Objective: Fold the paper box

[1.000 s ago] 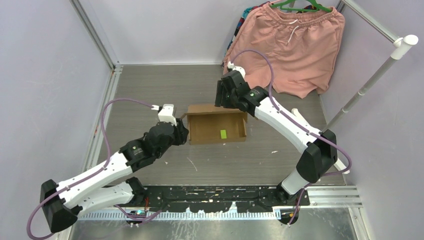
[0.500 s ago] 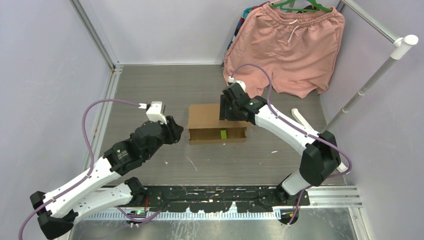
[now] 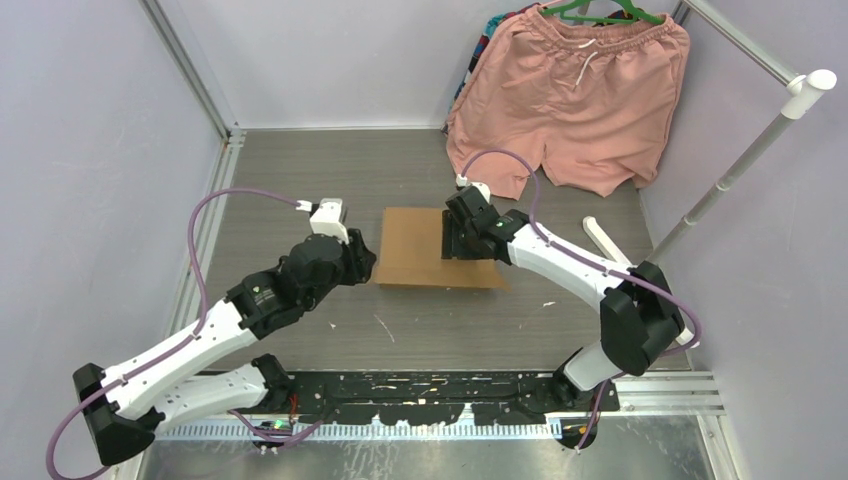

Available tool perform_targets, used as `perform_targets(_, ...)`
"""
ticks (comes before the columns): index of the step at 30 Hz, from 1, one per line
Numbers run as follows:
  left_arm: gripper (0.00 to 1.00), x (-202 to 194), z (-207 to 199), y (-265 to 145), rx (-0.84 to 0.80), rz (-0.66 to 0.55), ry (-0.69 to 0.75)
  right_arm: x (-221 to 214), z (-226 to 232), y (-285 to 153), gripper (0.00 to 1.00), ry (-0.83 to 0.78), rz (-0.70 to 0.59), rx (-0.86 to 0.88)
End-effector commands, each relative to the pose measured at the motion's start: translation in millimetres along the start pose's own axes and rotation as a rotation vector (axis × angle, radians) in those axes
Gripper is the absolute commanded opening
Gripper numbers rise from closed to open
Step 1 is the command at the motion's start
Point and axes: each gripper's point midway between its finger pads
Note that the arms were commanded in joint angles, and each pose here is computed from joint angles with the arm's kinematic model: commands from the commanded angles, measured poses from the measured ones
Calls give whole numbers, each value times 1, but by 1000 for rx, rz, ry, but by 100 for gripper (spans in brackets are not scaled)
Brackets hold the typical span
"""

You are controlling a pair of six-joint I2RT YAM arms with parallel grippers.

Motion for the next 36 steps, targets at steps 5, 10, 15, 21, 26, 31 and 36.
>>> perform_targets(5,43,-1,-9,10,-24,-12,-27,-8,8,7,59,25,-16,36)
perform_targets(10,43,-11,-8,20,-14,12,-24,-19,8,17,59,27,9,34)
perform_targets(15,43,-25,-6,33,1,41,-13,-26,5,22,59,19,27,19)
perform_targets(21,44,-42,3,51,37,63,1,-35,1,27,59,8,51,-1)
perform_targets(26,44,-52,14,63,75,77,13,-37,-2,27,59,6,49,-15)
perform_targets(31,44,-63,28,76,117,112,10,-37,-5,26,59,-19,73,-29)
perform_targets(36,45,-58,35,81,134,96,5,-32,-6,19,59,-17,40,-29)
Point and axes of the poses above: each gripper's point midway between its finger pads, its own y axis out along the fingers, its own z axis along the line the jaws close on, x = y × z, and after that the axes turned 15 degrees about -y, right-handed
